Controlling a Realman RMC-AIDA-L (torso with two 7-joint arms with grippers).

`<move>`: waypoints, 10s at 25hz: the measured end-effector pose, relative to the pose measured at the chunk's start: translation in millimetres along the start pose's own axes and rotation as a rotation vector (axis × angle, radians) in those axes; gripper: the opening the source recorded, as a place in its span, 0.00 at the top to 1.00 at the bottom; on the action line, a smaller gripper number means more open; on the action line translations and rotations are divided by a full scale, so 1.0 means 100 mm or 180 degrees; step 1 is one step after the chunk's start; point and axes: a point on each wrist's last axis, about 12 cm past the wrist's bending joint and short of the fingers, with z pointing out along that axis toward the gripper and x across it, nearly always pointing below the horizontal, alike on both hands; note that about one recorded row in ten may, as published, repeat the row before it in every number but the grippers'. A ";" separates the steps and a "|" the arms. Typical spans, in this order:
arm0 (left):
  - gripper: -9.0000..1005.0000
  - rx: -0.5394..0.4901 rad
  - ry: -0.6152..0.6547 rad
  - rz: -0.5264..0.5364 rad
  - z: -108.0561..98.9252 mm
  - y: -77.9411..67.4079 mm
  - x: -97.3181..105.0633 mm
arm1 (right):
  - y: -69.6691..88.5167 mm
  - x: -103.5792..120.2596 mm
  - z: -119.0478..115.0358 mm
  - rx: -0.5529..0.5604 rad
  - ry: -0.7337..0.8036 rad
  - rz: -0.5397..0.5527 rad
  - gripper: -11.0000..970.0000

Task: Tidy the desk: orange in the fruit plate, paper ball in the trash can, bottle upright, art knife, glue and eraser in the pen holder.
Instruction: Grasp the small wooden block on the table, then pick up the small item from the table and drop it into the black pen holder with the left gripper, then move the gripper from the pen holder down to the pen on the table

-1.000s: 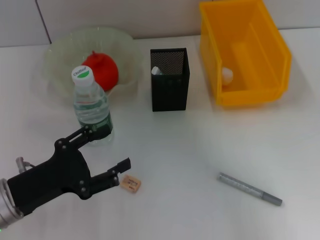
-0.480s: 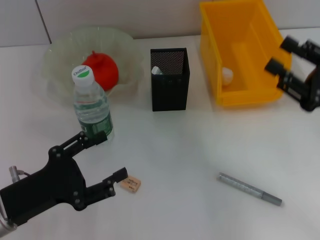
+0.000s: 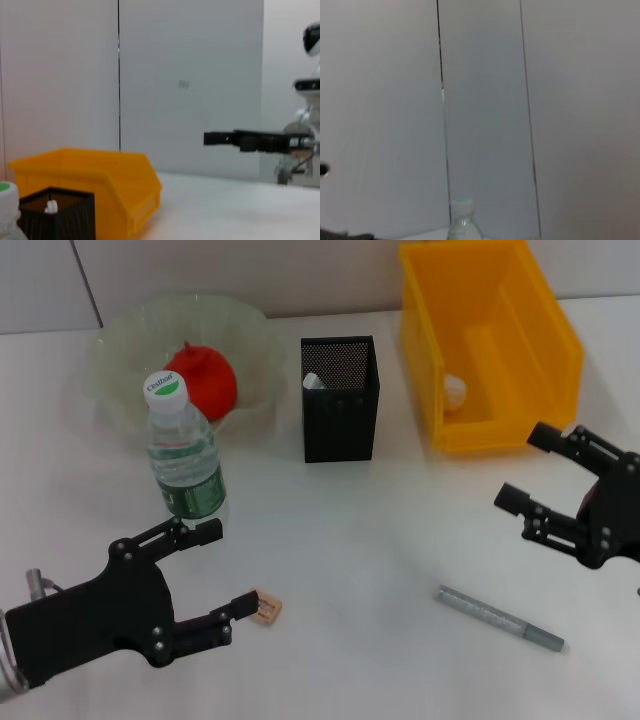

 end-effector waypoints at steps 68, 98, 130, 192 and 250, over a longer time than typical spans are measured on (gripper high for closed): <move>0.32 0.1016 0.3517 0.1535 1.55 0.20 -1.00 | -0.02 0.20 0.02 -0.0212 0.0817 0.0383 0.17; 0.54 0.1137 0.3597 0.1619 1.60 0.32 -0.87 | 0.00 0.21 0.02 -0.0229 0.0830 0.0390 0.17; 0.74 0.1371 0.3509 0.1546 1.68 0.32 -0.95 | 0.00 0.23 0.02 -0.0210 0.0823 0.0444 0.18; 0.71 -0.0687 0.1866 0.1162 2.08 0.97 -1.43 | -0.02 0.21 0.07 -0.0238 0.0798 0.0419 0.17; 0.14 -0.0429 -0.0226 0.0072 0.14 -0.19 0.40 | -0.54 -1.50 0.64 -0.0147 0.2967 0.0541 0.18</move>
